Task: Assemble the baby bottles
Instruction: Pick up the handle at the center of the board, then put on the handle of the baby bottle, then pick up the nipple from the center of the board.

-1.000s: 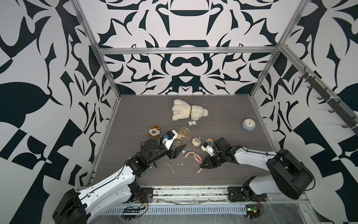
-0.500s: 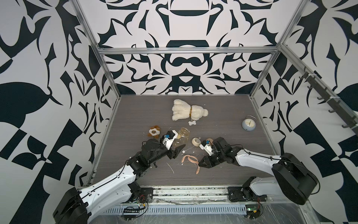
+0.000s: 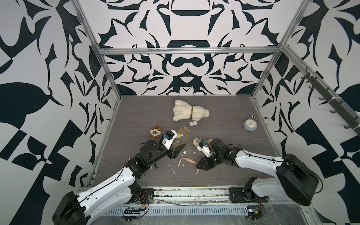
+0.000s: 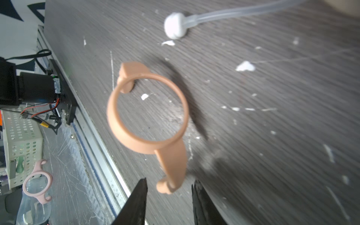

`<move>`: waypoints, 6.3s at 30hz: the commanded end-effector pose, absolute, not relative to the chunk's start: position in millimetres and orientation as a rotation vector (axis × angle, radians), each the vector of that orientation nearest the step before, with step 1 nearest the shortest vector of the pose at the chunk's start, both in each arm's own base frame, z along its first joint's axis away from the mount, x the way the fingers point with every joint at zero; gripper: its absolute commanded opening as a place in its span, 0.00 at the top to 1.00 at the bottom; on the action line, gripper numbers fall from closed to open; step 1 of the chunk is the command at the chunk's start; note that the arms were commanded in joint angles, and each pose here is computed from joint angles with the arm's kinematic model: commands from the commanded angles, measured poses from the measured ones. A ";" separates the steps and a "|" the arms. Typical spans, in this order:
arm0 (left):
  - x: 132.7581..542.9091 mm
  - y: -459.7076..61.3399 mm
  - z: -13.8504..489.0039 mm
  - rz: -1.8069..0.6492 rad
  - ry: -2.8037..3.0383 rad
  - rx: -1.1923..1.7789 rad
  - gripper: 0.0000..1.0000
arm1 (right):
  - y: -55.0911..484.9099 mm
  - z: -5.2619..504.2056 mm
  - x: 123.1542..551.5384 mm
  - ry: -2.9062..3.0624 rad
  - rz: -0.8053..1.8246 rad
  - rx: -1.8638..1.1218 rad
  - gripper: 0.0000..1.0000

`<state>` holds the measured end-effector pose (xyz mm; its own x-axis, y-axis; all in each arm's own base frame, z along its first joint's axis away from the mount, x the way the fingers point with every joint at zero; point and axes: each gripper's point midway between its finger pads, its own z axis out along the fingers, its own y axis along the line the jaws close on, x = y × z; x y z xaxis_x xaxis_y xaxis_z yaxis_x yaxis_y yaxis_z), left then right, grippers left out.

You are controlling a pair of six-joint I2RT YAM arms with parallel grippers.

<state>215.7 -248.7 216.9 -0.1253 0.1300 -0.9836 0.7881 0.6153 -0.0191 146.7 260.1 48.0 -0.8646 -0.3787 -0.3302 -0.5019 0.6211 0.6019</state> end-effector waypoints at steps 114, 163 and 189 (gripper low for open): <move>202.6 -260.7 258.9 -0.750 1.436 0.841 0.89 | 310.2 189.9 214.3 1.886 0.603 -0.994 0.92; 201.2 -239.8 239.4 -0.687 1.479 0.795 0.89 | 249.5 65.9 306.8 2.738 0.741 -0.980 0.02; 202.7 -238.5 238.7 -0.673 1.483 0.792 0.87 | 263.9 40.9 301.0 2.785 0.754 -1.067 0.47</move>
<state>202.3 -240.8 238.2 -0.0182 0.0926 -0.9955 0.8091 0.5864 0.0398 301.7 259.9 32.6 -0.7696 -0.5974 -0.2254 -0.6288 0.6480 0.4297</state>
